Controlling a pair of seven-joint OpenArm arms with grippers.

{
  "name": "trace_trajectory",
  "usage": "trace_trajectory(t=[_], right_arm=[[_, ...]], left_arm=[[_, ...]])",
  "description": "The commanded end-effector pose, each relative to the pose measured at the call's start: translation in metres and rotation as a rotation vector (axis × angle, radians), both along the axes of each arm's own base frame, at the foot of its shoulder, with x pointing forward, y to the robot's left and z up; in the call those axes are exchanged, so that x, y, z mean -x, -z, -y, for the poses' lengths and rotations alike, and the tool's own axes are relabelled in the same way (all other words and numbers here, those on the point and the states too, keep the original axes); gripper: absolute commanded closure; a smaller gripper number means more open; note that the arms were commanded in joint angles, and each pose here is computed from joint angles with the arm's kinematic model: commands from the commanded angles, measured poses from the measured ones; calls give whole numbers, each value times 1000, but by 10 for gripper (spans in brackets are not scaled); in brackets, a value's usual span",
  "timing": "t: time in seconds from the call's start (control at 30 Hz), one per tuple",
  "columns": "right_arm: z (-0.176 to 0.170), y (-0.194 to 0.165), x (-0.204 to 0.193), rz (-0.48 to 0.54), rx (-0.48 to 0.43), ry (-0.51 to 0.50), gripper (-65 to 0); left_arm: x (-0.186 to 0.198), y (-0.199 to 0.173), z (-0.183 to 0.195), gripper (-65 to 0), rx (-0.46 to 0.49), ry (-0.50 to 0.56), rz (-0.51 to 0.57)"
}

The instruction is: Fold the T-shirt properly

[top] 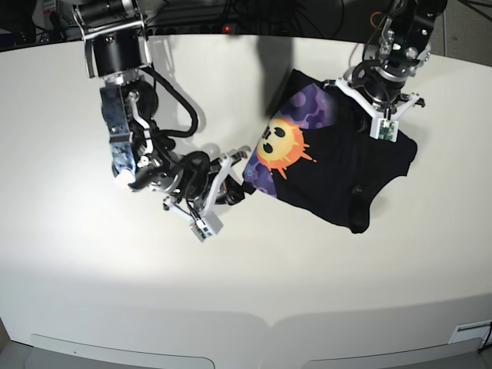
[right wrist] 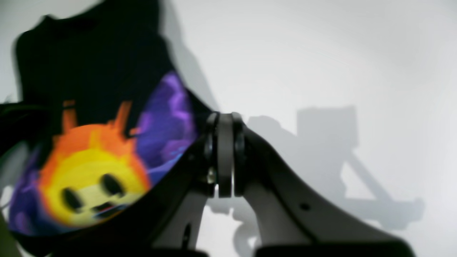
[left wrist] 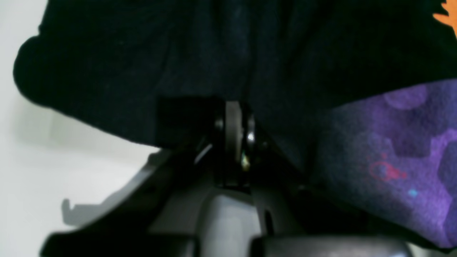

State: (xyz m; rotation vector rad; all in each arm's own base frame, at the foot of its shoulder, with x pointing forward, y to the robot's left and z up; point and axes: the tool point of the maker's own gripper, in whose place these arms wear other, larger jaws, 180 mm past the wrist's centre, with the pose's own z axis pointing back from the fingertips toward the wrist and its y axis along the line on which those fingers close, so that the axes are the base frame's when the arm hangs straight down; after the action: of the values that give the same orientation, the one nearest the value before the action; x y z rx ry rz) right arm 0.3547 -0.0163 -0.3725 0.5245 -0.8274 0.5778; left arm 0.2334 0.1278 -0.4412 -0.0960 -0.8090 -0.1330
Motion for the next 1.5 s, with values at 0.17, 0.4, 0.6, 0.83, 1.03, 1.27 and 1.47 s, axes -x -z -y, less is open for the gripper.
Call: trace_trajectory(t=[0.17,0.4,0.6,0.83,1.03,1.27,1.47], right_arm=[[-28,-4,-20,-11,-54,-9,0],[-24,14,0,-124,-13,-37,0],[-30,27,29,-266,-48,-80,0],[-34,36,54,-312,-77,-88,0],[-35,34,67,-310,-64,-105,0],[-17,11,58,-222,-67,-42,0],[43,-23,31,-91,-48,112,0]], left_arm=[[4,9,-7,0,-85,15,-29],[-35,-9,-16,0,-134,16,93],[-70,3,-36,0,-171,-10,135],[-107,11,-25,0,-56,51,119],[-114,-3,2,0,36,169,145],[-125,-42,17,0,64,205,249],[-133,-90,20,0,100,234,333]])
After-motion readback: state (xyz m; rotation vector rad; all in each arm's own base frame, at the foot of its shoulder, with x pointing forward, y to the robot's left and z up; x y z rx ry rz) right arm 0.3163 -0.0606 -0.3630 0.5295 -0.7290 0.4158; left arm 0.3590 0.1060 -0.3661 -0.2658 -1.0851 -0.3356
